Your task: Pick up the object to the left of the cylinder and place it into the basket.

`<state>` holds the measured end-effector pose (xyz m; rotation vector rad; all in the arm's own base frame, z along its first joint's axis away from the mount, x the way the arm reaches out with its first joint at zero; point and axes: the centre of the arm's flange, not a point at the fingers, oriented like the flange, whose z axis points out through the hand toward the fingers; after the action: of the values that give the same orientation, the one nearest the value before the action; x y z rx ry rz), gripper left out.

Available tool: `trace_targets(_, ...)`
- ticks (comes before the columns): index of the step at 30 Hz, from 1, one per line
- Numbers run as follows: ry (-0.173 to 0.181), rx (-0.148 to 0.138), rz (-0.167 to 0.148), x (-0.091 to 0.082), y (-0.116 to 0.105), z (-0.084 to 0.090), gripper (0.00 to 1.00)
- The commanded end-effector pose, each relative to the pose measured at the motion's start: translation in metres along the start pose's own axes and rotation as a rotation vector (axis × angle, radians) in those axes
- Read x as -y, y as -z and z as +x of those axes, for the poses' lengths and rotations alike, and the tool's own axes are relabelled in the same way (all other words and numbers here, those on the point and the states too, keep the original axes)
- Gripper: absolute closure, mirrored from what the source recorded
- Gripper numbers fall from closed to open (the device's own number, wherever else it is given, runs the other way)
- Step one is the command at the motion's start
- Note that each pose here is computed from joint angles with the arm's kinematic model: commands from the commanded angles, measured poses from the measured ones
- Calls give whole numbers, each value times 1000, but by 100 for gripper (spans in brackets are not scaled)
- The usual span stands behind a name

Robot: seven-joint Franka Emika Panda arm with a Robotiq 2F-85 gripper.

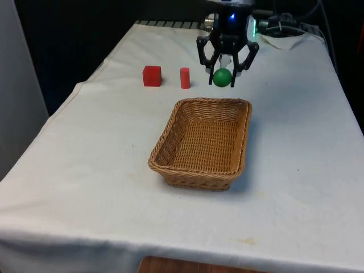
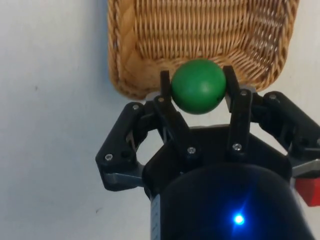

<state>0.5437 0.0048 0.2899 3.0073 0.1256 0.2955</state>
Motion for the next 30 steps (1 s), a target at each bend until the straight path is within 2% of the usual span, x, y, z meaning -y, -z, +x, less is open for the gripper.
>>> trace_targets(1, 1, 6, 9, 0, -1, 5, 100)
trace_targets(2, -2, 0, -2, -1, -1, 3, 100)
trace_targets(3, 0, 5, 5, -2, -2, 8, 100)
trace_targets(9, -3, -2, -10, -10, -14, 27, 100)
trace_targets(11, -4, -4, -23, -11, -16, 28, 100)
trace_targets(12, -5, -3, -14, -13, -18, 31, 100)
trace_targets(15, -6, -5, -20, -16, -24, 37, 100)
trace_targets(21, -10, -2, -46, -20, -36, 47, 100)
trace_targets(22, -10, -8, -37, -19, -38, 50, 100)
trace_targets(28, -16, -3, -46, -21, -56, 60, 100)
trace_targets(29, -18, 3, -59, -22, -56, 59, 100)
trace_targets(30, -18, -3, -45, -22, -59, 61, 100)
